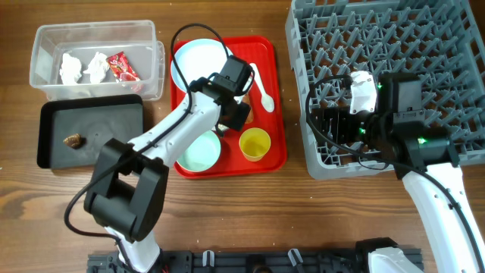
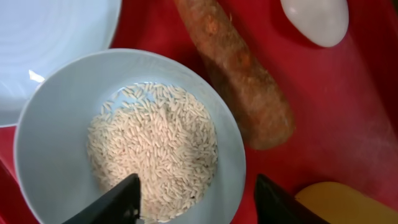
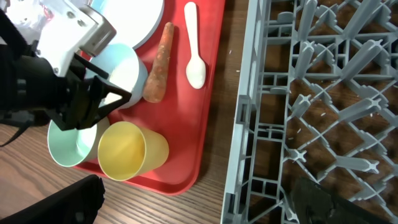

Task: Sort waste into correct bins and load items into the dishwasher rack
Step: 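Return green bowl to red tray and grasp the rice bowl with left gripper, then pour the rice from the bowl onto the black tray with left gripper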

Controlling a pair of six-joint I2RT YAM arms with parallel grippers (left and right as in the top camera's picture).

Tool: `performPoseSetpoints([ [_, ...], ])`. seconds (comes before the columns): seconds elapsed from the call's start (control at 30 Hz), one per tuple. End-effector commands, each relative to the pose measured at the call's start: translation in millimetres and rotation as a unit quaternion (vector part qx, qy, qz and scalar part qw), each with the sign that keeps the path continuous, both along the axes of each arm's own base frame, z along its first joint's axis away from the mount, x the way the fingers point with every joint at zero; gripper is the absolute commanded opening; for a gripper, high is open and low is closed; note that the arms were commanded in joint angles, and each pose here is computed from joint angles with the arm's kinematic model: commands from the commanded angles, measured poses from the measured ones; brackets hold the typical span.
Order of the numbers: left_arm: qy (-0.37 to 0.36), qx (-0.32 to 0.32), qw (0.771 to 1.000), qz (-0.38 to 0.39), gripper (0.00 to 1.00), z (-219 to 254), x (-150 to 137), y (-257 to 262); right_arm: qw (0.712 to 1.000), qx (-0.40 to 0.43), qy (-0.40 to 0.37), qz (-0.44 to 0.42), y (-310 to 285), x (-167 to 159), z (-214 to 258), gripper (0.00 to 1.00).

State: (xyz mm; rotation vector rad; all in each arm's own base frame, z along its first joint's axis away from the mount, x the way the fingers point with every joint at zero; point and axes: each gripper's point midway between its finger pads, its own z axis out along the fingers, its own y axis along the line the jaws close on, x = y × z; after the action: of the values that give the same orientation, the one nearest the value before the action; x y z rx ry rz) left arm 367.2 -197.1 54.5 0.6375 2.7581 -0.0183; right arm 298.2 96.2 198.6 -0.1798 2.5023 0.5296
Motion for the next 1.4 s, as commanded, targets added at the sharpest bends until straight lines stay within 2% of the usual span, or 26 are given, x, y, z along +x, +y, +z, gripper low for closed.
performPoseSetpoints([
  [0.0, 0.018, 0.0, 1.0, -0.01, 0.39, -10.2, -3.6, -4.3, 1.0, 0.007, -0.007, -0.005, 0.1, 3.9, 8.4, 1.0],
  [0.07, 0.025, 0.002, 1.0, -0.01, 0.31, -13.8, -5.4, -3.9, 1.0, 0.007, -0.007, -0.005, 0.1, 3.9, 8.4, 1.0],
  [0.2, 0.044, 0.013, 0.999, -0.01, 0.3, -27.1, -10.0, -1.2, 1.0, 0.006, -0.007, -0.005, 0.1, 3.9, 8.4, 1.0],
  [0.37, 0.049, 0.016, 0.999, -0.01, 0.15, -34.0, -10.4, -1.0, 1.0, 0.006, -0.007, -0.005, 0.1, 3.9, 8.4, 1.0],
  [0.43, 0.048, 0.016, 0.999, -0.009, 0.04, -33.7, -9.8, -1.3, 1.0, 0.006, -0.007, -0.005, 0.2, 3.8, 8.4, 1.0],
  [0.63, 0.038, -0.011, 0.998, 0.041, 0.04, -12.3, 0.8, -8.3, 1.0, 0.006, -0.007, -0.004, 0.1, 3.9, 8.4, 1.0],
  [0.87, 0.04, -0.133, 0.983, 0.118, 0.04, 68.0, 22.0, -11.9, 1.0, 0.006, -0.007, -0.004, 0.0, 3.9, 8.4, 1.0],
  [0.97, 0.074, -0.177, 0.965, 0.178, 0.04, 91.7, 15.8, 21.4, 1.0, 0.006, -0.007, -0.004, 0.0, 3.9, 8.4, 1.0],
  [1.03, 0.116, -0.21, 0.943, 0.233, 0.04, 106.6, 3.4, 65.1, 1.0, 0.006, -0.008, -0.004, 0.0, 3.9, 8.4, 1.0],
  [1.17, 0.158, -0.26, 0.911, 0.279, 0.04, 118.7, -12.9, 134.9, 1.0, 0.0, -0.008, -0.009, -2.4, 4.7, 7.6, 1.0],
  [1.27, 0.159, -0.303, 0.895, 0.285, 0.04, 121.3, -23.0, 182.7, 1.0, 0.0, -0.008, -0.009, -2.4, 4.6, 7.6, 1.0],
  [1.37, 0.121, -0.37, 0.871, 0.3, 0.04, 124.8, -23.0, 226.9, 1.0, 0.001, -0.008, -0.01, -2.2, 4.7, 7.7, 1.0],
])
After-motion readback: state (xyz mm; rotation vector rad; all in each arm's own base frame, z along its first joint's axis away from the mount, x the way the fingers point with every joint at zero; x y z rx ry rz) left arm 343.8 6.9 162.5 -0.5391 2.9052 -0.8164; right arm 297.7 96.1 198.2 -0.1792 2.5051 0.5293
